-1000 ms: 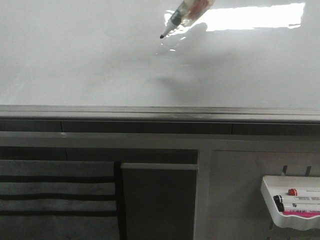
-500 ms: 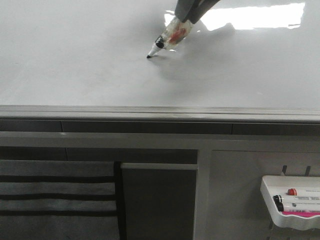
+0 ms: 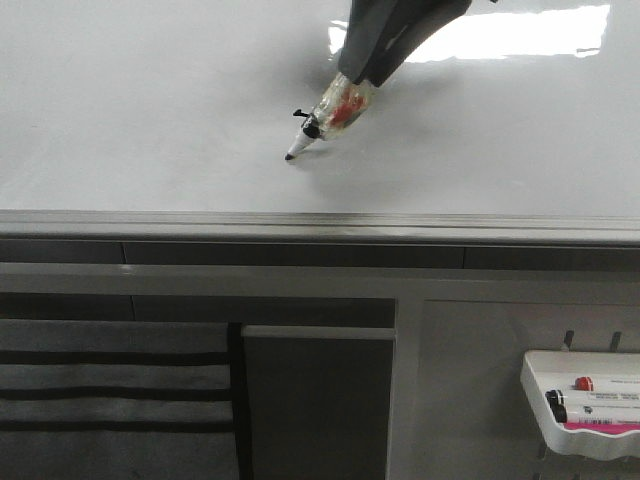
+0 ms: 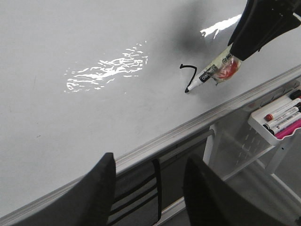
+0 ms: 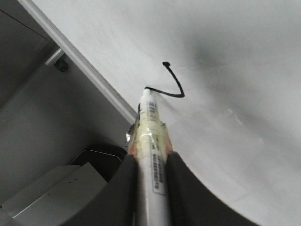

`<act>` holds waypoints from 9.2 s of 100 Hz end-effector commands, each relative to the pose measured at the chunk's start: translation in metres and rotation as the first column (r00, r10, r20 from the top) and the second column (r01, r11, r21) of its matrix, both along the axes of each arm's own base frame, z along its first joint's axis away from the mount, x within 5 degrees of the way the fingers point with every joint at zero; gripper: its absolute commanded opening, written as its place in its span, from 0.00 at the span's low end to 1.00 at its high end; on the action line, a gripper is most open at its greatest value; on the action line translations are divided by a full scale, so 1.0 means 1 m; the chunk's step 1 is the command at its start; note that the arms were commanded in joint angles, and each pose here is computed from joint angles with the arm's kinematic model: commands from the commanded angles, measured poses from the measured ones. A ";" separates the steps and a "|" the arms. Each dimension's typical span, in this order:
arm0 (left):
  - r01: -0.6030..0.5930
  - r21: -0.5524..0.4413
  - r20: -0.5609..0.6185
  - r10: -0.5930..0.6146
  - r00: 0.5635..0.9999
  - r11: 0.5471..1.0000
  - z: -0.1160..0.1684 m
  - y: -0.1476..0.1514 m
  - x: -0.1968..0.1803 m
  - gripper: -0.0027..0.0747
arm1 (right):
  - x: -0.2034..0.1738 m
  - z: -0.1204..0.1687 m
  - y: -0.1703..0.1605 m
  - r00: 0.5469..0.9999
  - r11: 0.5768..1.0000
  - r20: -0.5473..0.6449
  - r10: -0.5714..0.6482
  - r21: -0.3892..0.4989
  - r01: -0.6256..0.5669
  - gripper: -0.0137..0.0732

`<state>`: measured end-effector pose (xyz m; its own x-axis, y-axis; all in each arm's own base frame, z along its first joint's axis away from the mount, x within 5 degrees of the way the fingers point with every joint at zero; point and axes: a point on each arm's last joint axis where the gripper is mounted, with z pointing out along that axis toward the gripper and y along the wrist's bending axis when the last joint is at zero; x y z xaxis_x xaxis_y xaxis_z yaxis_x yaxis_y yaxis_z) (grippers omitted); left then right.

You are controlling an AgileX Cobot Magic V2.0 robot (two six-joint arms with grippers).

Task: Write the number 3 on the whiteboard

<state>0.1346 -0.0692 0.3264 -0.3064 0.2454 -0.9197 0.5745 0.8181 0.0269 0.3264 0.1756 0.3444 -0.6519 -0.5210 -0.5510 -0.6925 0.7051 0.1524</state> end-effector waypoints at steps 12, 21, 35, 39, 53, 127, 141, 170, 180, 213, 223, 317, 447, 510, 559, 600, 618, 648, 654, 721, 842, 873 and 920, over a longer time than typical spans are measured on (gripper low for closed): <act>-0.051 -0.069 0.079 0.057 0.995 0.996 0.016 0.003 0.004 0.44 | -0.016 0.021 -0.020 1.000 1.000 0.025 -0.008 -0.009 0.008 0.22; -0.055 -0.072 0.085 0.061 0.994 0.996 0.017 0.003 0.004 0.44 | -0.021 0.012 -0.009 1.000 1.000 0.018 0.018 0.022 -0.018 0.23; -0.057 -0.072 0.087 0.063 0.994 0.996 0.017 0.003 0.004 0.44 | -0.016 0.004 0.014 0.996 0.997 0.089 0.018 0.073 -0.024 0.22; -0.057 -0.072 0.087 0.063 0.994 0.996 0.017 0.003 0.004 0.44 | -0.015 0.007 0.017 0.994 0.996 0.109 0.016 0.083 -0.025 0.22; -0.059 -0.072 0.091 0.065 0.994 0.996 0.017 0.003 0.004 0.44 | -0.026 0.024 0.015 0.994 0.994 0.094 0.062 0.088 -0.070 0.23; 0.585 0.247 -0.111 -0.577 0.809 0.773 0.017 -0.087 0.022 0.44 | -0.130 0.055 -0.018 0.716 0.794 0.367 0.594 -0.123 -0.595 0.22; 0.612 0.260 -0.099 -0.610 0.786 0.747 0.016 -0.109 0.030 0.44 | -0.129 0.055 -0.018 0.716 0.797 0.373 0.590 -0.124 -0.592 0.22; 0.642 0.267 -0.136 -0.632 0.763 0.718 0.010 -0.140 0.055 0.44 | -0.129 0.055 -0.018 0.716 0.797 0.374 0.589 -0.124 -0.591 0.23; 0.658 0.258 -0.121 -0.652 0.749 0.708 0.011 -0.145 0.057 0.44 | -0.129 0.055 -0.018 0.716 0.797 0.374 0.589 -0.124 -0.591 0.23; 0.671 0.263 -0.109 -0.670 0.735 0.693 0.012 -0.147 0.057 0.27 | -0.129 0.055 -0.018 0.716 0.797 0.374 0.589 -0.124 -0.591 0.22; 0.672 0.252 -0.109 -0.669 0.735 0.697 0.012 -0.147 0.057 0.18 | -0.129 0.054 -0.018 0.716 0.795 0.369 0.593 -0.124 -0.594 0.23; 0.325 0.182 -0.084 -0.315 0.945 0.928 0.015 -0.077 0.087 0.02 | -0.168 0.098 -0.119 0.894 0.994 0.440 -0.083 -0.030 0.107 0.63; -0.340 0.060 -0.122 0.345 0.931 0.939 -0.061 0.009 0.152 0.41 | -0.171 0.050 -0.125 0.903 0.983 0.394 -0.172 0.010 0.183 0.63; -0.403 0.112 -0.037 0.409 0.912 0.908 0.032 0.051 0.033 0.48 | -0.225 0.046 -0.158 0.652 0.781 0.431 -0.624 0.300 0.548 0.55; -0.437 -0.261 0.383 0.508 0.772 0.861 0.002 0.061 -0.030 0.01 | -0.245 -0.004 -0.162 0.487 0.767 0.593 -0.641 0.494 0.409 0.08; -0.447 -0.296 0.322 0.528 0.786 0.844 -0.014 0.061 -0.031 0.01 | -0.245 -0.015 -0.162 0.526 0.772 0.566 -0.635 0.456 0.442 0.08; -0.447 -0.296 0.322 0.528 0.786 0.844 -0.014 0.061 -0.031 0.01 | -0.245 -0.015 -0.162 0.526 0.772 0.566 -0.635 0.456 0.442 0.08; -0.392 -0.408 0.487 0.560 0.671 0.824 -0.012 0.068 -0.084 0.01 | -0.245 -0.015 -0.162 0.526 0.772 0.566 -0.635 0.456 0.442 0.08; -0.392 -0.410 0.490 0.561 0.667 0.824 -0.025 0.068 -0.088 0.01 | -0.245 -0.015 -0.162 0.526 0.772 0.566 -0.635 0.456 0.442 0.08; -0.447 -0.350 0.442 0.565 0.696 0.823 -0.108 0.069 -0.082 0.01 | -0.245 -0.015 -0.162 0.526 0.772 0.566 -0.635 0.456 0.442 0.08; -0.447 -0.350 0.442 0.565 0.696 0.823 -0.108 0.069 -0.082 0.01 | -0.273 -0.126 -0.176 0.243 0.683 0.651 -0.719 0.595 0.424 0.08; -0.447 -0.350 0.442 0.565 0.696 0.823 -0.108 0.069 -0.082 0.01 | -0.270 -0.142 -0.178 0.228 0.666 0.647 -0.728 0.587 0.461 0.08; -0.447 -0.350 0.442 0.565 0.696 0.823 -0.108 0.069 -0.082 0.01 | -0.271 -0.142 -0.178 0.227 0.666 0.647 -0.728 0.587 0.460 0.08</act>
